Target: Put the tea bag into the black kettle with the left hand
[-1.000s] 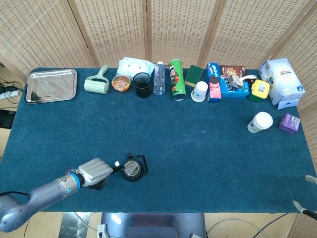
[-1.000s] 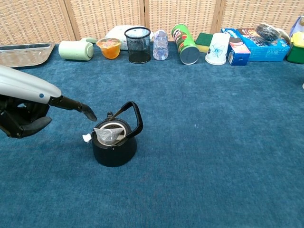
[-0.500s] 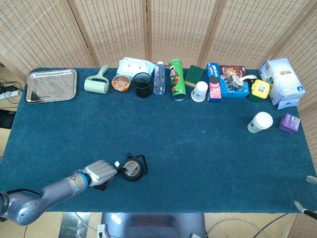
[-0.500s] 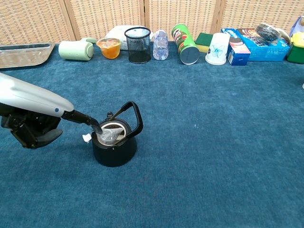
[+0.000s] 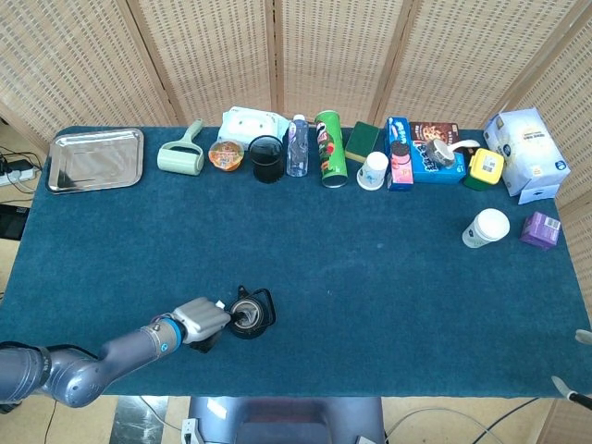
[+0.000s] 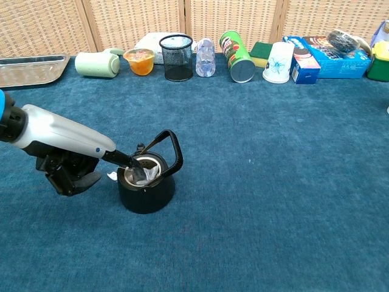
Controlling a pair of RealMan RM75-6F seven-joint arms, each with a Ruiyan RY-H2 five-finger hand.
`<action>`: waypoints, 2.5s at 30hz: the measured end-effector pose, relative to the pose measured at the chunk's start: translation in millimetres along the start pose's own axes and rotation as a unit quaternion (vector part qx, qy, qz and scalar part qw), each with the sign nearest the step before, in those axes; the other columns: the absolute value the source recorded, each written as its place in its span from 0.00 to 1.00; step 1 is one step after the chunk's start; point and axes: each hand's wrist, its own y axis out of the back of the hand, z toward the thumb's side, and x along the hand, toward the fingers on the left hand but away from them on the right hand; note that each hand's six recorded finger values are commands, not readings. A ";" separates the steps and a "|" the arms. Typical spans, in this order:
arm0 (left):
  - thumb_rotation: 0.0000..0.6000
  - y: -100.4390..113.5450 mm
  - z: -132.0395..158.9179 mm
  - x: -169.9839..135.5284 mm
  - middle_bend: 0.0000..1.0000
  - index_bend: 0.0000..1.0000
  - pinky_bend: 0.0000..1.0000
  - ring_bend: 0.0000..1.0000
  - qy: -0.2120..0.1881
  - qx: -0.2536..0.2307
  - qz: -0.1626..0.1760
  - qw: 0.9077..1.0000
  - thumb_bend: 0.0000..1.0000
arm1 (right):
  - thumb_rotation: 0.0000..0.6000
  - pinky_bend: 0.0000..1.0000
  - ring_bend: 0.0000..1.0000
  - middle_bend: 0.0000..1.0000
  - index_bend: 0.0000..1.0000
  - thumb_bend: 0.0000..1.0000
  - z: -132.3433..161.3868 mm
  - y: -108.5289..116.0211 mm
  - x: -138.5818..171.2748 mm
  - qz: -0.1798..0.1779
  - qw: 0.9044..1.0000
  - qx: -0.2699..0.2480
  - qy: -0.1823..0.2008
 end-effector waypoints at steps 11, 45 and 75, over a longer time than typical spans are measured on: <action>1.00 1.2 -3.8 5.4 1.00 0.00 0.90 1.00 0.012 -0.004 0.000 1.000 0.86 | 1.00 0.15 0.20 0.31 0.25 0.19 0.1 -0.2 0.3 0.001 1.000 0.001 -0.001; 1.00 3.8 0.2 8.6 1.00 0.00 0.90 1.00 -0.003 -0.020 0.017 1.000 0.85 | 1.00 0.16 0.21 0.32 0.26 0.19 -1.1 1.6 3.5 -0.001 1.000 0.003 -0.005; 1.00 17.0 -8.7 -45.9 0.99 0.00 0.90 0.99 -0.004 -0.039 0.116 0.993 0.78 | 1.00 0.16 0.21 0.32 0.26 0.18 10.5 5.1 -1.1 -0.003 1.000 0.010 0.013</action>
